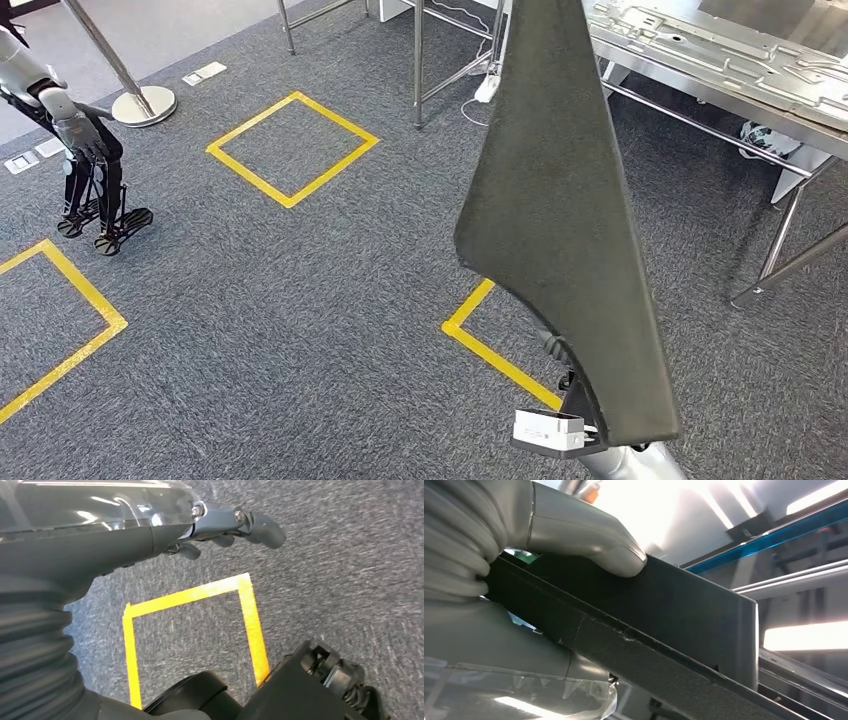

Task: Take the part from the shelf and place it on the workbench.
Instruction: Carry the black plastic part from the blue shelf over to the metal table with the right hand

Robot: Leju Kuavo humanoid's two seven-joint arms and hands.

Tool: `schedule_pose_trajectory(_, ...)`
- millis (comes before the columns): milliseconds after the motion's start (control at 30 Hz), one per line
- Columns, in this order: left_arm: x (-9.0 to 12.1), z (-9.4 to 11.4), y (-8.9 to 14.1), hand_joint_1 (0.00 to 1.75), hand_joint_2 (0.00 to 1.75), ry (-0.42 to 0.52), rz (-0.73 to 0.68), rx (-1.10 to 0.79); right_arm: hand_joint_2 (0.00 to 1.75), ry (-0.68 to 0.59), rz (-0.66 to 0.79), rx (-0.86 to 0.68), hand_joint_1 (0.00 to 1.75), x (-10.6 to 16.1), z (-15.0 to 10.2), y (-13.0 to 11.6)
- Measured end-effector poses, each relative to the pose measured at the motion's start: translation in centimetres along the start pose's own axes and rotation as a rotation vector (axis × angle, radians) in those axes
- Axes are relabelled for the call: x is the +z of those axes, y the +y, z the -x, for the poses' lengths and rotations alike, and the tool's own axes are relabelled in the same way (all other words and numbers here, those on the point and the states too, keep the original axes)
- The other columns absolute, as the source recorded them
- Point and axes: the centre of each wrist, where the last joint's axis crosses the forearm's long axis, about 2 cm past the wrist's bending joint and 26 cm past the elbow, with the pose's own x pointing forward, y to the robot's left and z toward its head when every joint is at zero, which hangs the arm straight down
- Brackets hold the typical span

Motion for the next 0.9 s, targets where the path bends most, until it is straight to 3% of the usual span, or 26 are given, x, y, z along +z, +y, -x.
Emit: schedule_pose_trajectory(900, -0.05, -0.60, -0.51, 0.00, 1.75, -0.033, 0.021, -0.003, 1.75, 0.005, -0.019, 0.004, 1.68, 0.11, 0.04, 0.06)
